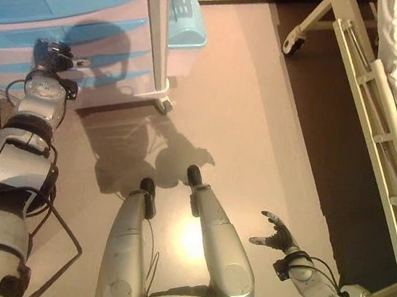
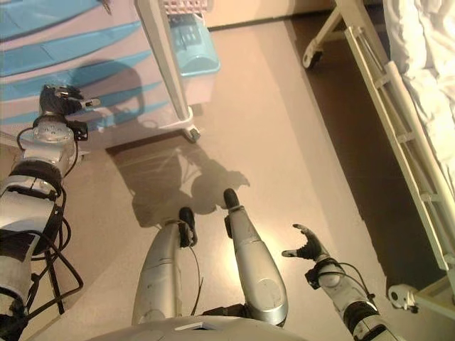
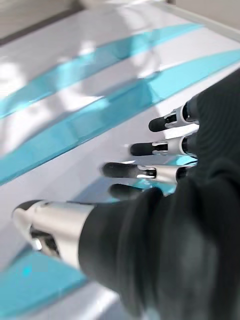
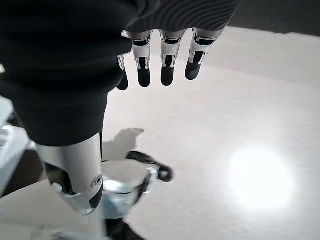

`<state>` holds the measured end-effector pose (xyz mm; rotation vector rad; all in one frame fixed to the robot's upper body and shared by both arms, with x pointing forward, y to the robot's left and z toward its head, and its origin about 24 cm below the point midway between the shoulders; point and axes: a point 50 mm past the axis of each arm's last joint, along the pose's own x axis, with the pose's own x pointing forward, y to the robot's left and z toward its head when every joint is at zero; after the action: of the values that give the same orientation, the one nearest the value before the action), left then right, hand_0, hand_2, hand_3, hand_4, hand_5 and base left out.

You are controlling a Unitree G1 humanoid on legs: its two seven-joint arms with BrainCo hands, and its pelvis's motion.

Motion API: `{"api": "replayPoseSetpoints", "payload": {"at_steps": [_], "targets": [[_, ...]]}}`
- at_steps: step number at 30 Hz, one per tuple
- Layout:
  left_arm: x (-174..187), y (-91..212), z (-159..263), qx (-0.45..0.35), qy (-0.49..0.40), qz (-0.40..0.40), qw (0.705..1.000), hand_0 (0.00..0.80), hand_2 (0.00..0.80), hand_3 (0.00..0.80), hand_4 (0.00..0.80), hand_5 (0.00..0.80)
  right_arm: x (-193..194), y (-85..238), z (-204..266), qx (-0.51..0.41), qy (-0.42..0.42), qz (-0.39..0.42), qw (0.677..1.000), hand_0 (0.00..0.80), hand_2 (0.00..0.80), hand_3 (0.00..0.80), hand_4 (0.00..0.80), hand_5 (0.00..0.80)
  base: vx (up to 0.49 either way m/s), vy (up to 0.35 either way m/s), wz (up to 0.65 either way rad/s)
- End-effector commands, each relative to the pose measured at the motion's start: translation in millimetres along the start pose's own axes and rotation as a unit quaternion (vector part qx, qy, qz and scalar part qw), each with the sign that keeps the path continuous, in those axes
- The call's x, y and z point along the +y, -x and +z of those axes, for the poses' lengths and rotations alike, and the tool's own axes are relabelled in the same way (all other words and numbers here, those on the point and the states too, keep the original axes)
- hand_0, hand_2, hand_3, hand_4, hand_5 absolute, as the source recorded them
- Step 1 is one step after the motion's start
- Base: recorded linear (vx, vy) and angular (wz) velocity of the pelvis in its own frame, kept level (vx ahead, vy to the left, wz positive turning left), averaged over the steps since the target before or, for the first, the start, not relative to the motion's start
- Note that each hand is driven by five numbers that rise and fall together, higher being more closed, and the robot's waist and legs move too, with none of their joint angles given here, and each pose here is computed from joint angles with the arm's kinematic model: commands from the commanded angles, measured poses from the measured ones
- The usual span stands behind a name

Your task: Open the drawer and pick up the medicine

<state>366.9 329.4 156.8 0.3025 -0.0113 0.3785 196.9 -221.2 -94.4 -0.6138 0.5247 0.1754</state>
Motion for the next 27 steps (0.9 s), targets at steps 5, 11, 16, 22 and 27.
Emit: {"api": "replayPoseSetpoints", "payload": {"at_steps": [5, 11, 16, 22, 27], "targets": [[-52.8, 90.2, -131.9, 0.113, 0.146, -0.149, 0.971, 0.0, 0.0, 0.0, 0.0, 0.0, 2.0, 17.1, -26.4, 0.051, -0.055, -0.023, 0.997, 0.0, 0.0, 0.0, 0.0, 0.0, 0.09, -0.116, 0.29], [-64.3, 194.0, -226.5, 0.301, 0.142, -0.154, 0.93, 0.0, 0.0, 0.0, 0.0, 0.0, 15.7, 23.8, -43.0, 0.101, -0.069, 0.008, 0.992, 0.0, 0.0, 0.0, 0.0, 0.0, 0.039, -0.12, 0.42], [-68.3, 261.7, -266.3, 0.432, 0.122, -0.153, 0.88, 0.0, 0.0, 0.0, 0.0, 0.0, 29.0, 31.5, -60.4, 0.15, -0.076, 0.028, 0.985, 0.0, 0.0, 0.0, 0.0, 0.0, -0.041, -0.082, 0.38], [-78.3, 304.8, -280.9, 0.495, 0.09, -0.189, 0.843, 0.0, 0.0, 0.0, 0.0, 0.0, 39.7, 33.3, -66.8, 0.18, -0.1, 0.044, 0.978, 0.0, 0.0, 0.0, 0.0, 0.0, -0.109, -0.02, 0.2], [-92.8, 313.6, -280.3, 0.493, 0.064, -0.228, 0.837, 0.0, 0.0, 0.0, 0.0, 0.0, 48.7, 31.7, -64.9, 0.188, -0.095, 0.067, 0.975, 0.0, 0.0, 0.0, 0.0, 0.0, -0.096, -0.004, 0.0]]}}
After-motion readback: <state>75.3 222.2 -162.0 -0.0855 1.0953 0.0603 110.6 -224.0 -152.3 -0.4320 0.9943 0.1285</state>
